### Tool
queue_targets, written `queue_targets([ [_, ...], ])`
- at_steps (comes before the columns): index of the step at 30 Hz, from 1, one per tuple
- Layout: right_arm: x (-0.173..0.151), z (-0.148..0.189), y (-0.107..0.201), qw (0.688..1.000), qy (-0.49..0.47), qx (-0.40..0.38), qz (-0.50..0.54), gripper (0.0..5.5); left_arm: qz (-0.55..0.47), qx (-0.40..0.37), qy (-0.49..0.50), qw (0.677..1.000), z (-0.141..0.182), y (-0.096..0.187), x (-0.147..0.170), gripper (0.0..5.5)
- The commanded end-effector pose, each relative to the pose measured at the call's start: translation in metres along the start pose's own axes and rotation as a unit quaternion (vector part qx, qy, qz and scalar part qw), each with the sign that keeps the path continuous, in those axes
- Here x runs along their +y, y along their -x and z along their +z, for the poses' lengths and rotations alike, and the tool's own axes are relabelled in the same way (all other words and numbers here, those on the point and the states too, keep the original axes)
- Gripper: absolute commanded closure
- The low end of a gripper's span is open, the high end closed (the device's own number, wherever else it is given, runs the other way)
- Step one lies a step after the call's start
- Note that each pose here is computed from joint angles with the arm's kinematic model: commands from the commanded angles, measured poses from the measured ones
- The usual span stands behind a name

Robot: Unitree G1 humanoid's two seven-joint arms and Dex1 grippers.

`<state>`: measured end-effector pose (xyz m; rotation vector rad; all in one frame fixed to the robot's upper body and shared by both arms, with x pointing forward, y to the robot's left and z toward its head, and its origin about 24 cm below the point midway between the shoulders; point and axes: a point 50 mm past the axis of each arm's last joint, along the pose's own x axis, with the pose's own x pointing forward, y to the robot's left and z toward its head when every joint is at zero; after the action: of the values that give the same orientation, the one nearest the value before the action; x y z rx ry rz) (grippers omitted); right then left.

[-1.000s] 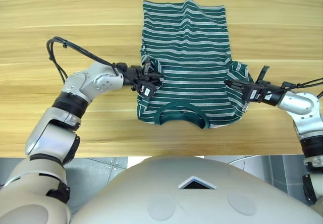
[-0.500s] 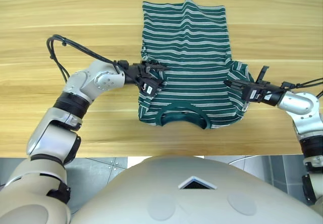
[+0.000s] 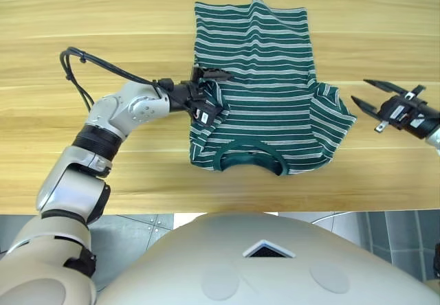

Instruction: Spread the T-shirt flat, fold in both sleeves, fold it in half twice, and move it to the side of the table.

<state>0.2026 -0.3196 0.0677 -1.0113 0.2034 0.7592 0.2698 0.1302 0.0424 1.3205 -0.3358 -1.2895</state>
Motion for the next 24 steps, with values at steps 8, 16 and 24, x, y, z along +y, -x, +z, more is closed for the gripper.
queue_targets([
  [8,0.03,-0.028,0.009,0.996,-0.008,0.074,0.054,3.01,0.017,0.015,-0.015,1.0,-0.003,0.013,0.01,0.13],
  [16,0.042,-0.021,-0.003,0.996,-0.015,0.046,0.073,3.01,0.021,0.011,-0.016,1.0,-0.002,0.013,0.012,0.13],
  [24,0.041,-0.02,-0.006,0.996,-0.016,0.039,0.076,3.83,0.021,0.011,-0.017,1.0,-0.003,0.012,0.012,0.1],
])
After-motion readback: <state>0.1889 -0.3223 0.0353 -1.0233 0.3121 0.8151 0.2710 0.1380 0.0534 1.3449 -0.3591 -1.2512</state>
